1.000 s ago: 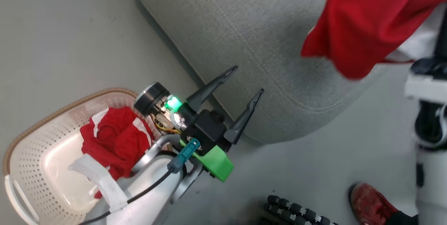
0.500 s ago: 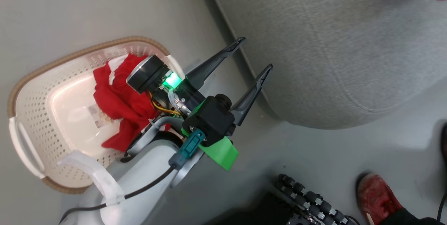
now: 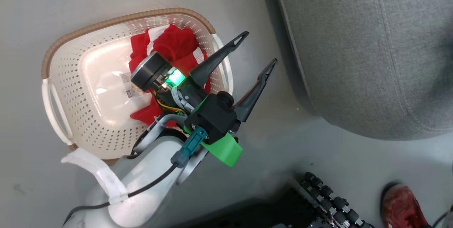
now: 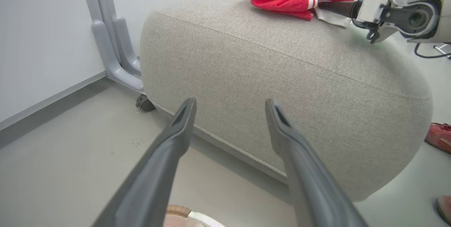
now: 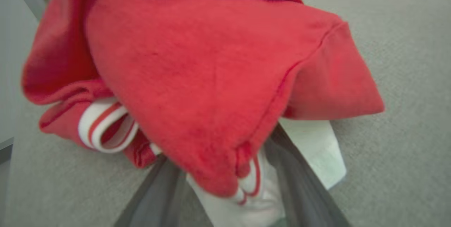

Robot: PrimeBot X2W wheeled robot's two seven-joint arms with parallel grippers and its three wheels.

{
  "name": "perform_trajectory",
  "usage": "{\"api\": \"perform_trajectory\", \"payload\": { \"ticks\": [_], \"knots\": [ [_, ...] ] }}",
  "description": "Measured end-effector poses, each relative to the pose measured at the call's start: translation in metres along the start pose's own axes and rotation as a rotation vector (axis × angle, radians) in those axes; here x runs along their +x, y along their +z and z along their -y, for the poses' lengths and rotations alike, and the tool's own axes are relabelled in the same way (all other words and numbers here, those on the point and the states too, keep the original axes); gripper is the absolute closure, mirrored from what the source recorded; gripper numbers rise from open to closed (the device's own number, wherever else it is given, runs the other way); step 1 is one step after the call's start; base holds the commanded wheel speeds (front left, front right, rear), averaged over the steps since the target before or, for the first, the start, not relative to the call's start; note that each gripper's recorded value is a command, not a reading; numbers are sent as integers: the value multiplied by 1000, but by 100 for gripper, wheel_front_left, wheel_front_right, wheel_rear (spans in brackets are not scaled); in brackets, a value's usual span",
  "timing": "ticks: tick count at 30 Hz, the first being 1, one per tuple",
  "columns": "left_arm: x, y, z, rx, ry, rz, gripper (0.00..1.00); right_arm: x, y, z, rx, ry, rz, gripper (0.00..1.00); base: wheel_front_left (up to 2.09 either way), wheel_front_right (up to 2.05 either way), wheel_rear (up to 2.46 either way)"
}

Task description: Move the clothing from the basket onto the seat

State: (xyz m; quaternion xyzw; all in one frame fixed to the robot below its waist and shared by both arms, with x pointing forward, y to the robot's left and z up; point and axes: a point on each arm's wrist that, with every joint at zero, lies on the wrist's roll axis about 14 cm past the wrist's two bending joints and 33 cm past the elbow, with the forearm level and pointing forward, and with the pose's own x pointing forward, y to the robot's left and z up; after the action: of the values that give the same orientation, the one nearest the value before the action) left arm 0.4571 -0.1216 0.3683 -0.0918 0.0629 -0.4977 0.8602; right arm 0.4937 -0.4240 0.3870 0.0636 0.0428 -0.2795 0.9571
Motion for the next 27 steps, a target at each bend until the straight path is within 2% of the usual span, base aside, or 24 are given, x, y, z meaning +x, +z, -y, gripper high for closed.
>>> {"api": "perform_trajectory", "payload": {
  "ticks": [5, 10, 18, 21, 27],
  "knots": [
    [-2, 8, -4, 0, 35, 31, 0, -35, -19, 6, -6, -9, -50, 0, 0, 0, 0],
    [-7, 16, -10, 9, 87, 62, 0, -75, -19, -12, 0, 54, -58, 0, 0, 0, 0],
    [-25, 27, -26, 22, 253, 68, 0, -122, -7, -70, 15, 256, -62, 0, 0, 0, 0],
    [-31, 54, -30, 18, 321, 126, 0, -135, 3, -101, 1, 370, -46, 0, 0, 0, 0],
    [-73, 82, -43, 11, 494, 166, 0, -153, 28, -137, 24, 508, 10, 0, 0, 0, 0]
  ]
}}
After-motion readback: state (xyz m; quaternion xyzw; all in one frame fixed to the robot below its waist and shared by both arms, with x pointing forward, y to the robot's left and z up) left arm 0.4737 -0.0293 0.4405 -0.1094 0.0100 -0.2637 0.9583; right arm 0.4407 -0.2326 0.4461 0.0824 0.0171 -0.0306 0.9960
